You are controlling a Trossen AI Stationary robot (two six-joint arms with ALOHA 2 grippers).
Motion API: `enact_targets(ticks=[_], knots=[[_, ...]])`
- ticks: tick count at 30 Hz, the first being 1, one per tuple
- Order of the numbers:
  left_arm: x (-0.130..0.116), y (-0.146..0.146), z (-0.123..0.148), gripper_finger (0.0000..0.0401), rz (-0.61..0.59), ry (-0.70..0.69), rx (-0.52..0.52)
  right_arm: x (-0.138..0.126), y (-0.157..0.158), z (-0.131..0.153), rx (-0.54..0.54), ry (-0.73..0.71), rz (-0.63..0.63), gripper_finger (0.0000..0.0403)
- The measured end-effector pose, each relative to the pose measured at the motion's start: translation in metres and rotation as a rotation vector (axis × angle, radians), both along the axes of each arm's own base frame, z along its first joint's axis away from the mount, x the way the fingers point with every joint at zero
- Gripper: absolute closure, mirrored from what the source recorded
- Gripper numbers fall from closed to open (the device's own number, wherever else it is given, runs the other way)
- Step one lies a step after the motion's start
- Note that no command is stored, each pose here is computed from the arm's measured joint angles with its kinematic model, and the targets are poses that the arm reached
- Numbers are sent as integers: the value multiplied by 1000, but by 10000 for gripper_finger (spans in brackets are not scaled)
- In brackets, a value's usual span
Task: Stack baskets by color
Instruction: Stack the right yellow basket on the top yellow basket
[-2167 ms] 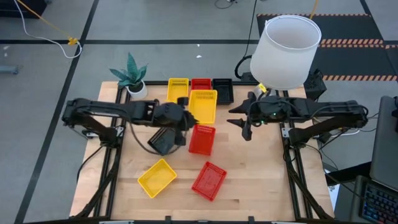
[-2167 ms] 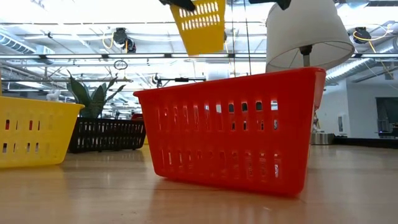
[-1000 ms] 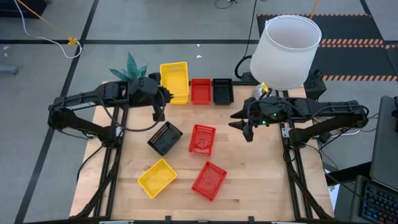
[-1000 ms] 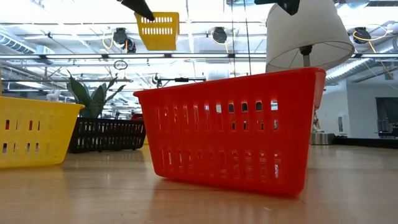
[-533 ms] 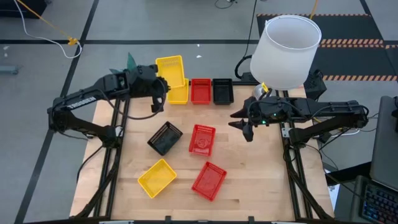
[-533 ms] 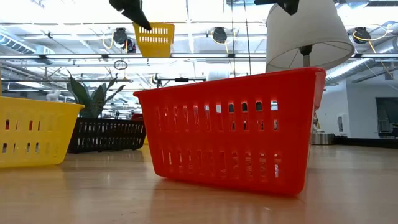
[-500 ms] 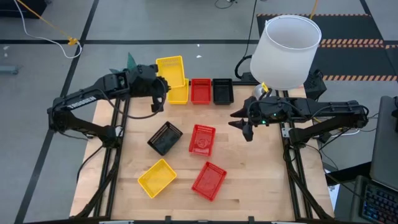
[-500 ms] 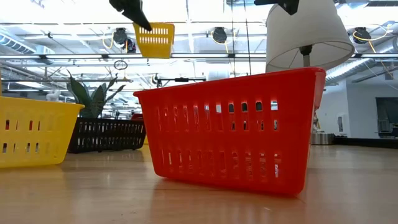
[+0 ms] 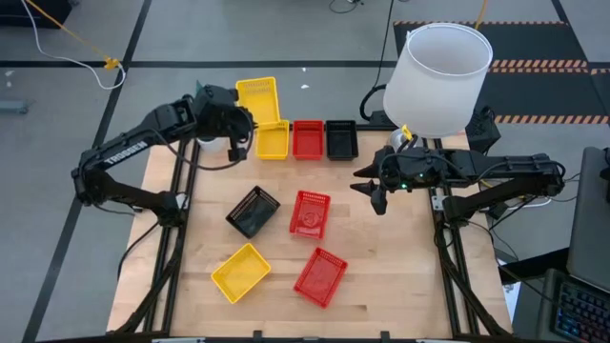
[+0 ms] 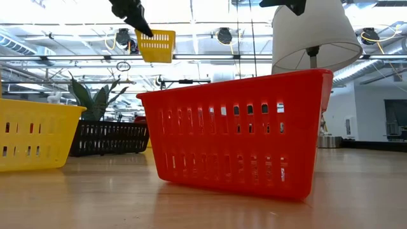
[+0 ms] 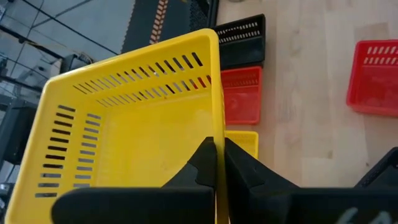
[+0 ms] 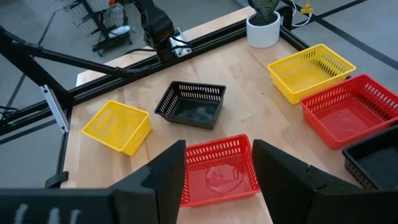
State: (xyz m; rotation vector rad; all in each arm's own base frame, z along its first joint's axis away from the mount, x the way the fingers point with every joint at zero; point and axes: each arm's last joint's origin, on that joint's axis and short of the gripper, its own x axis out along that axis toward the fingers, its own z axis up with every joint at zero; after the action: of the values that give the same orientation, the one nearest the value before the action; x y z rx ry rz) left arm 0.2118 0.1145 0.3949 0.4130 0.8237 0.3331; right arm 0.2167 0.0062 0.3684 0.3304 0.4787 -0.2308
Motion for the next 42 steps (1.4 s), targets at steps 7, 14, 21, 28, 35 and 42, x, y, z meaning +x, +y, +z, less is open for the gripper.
enact_targets(ticks=[7,14,21,28,35,42], knots=[[-2,13,-3,395,-10,0,-25,0,-1,0,-5,1,-3,222],[6,27,-36,395,-81,29,-38,0,-6,0,-23,4,-16,222],[8,40,-78,395,-133,0,-48,0,-10,0,-25,5,-34,222],[3,51,-112,394,-165,-37,-29,0,-13,0,-25,5,-46,222],[-2,54,-141,395,-163,-45,-4,0,-16,0,-21,5,-62,222],[-9,58,-161,385,-138,-66,26,0,-16,0,-20,5,-60,222]])
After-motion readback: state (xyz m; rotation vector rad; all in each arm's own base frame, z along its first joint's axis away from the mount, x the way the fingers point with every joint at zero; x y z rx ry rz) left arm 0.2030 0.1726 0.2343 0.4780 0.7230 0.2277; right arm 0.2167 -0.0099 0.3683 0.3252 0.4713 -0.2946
